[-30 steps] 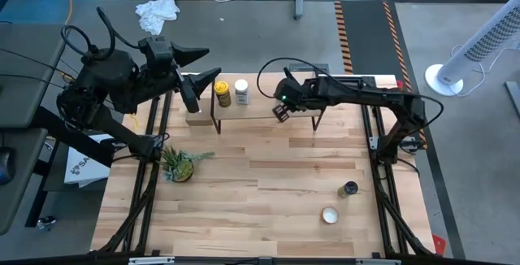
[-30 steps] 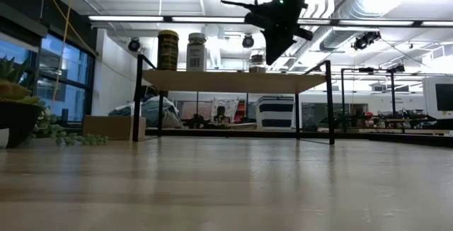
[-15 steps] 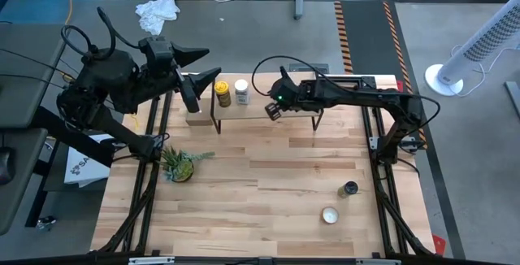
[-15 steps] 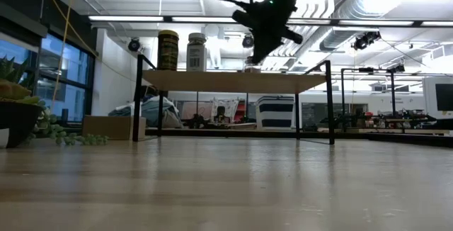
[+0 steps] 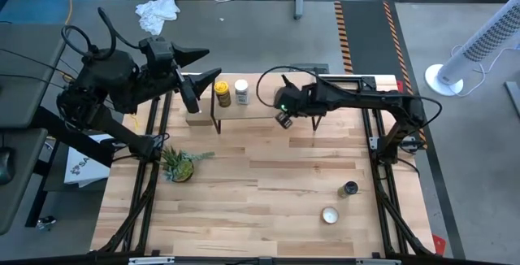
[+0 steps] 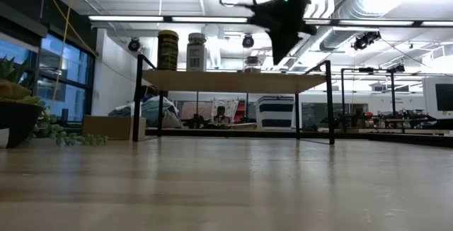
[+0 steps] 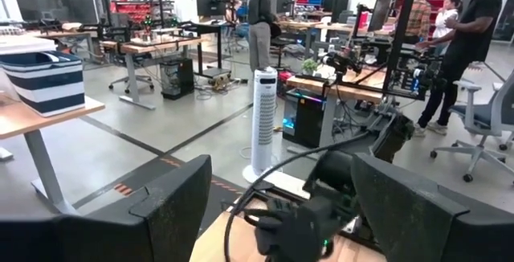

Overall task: Shelf spices
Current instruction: Put the black seasoning bottle on the shelf

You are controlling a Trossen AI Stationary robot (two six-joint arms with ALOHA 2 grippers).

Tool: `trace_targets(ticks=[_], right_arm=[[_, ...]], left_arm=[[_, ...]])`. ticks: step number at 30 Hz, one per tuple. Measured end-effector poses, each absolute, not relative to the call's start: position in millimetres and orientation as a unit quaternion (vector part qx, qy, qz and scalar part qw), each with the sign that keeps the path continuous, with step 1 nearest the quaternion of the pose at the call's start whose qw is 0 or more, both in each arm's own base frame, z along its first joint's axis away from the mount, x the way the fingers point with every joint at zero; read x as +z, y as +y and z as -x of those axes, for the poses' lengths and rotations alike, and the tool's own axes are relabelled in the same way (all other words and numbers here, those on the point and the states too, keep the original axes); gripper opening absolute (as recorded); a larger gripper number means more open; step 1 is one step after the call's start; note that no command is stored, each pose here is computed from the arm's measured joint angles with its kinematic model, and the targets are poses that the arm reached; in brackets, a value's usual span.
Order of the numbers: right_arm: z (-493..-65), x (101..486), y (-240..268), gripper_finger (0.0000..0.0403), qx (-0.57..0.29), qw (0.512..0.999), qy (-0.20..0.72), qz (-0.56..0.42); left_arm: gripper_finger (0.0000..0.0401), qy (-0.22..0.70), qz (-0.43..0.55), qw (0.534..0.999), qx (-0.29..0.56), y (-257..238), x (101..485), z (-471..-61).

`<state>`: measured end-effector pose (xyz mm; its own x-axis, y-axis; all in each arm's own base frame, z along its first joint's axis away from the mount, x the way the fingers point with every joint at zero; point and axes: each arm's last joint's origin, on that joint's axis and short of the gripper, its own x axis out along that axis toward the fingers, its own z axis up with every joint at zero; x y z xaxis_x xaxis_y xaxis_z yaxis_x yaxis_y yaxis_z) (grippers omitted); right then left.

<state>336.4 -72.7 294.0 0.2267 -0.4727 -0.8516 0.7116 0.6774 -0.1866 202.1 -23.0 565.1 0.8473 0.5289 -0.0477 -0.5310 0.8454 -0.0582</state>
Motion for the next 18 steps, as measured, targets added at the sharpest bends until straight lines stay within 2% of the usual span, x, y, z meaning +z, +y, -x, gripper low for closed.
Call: trace_targets(ticks=[2,6,10,14,18], right_arm=[[-336,291,-79,0.0000,-0.407,0.764,0.487,-0.119],[-344,294,-95,0.0000,-0.429,0.783,0.430,-0.135],[-347,290,-108,0.0000,-0.453,0.776,0.410,-0.155],[-350,283,-112,0.0000,-0.441,0.774,0.421,-0.168],[-363,278,-106,0.0000,-0.411,0.795,0.404,-0.191]], left_arm=[[0.0296,0.015,0.034,0.961,0.276,-23,565,-202],[0.0296,0.010,0.036,0.961,0.275,-23,566,-202],[0.0296,0.010,0.037,0.961,0.275,-23,566,-202],[0.0296,0.009,0.043,0.962,0.269,-25,566,-202],[0.0296,0.010,0.044,0.964,0.264,-27,566,-202]])
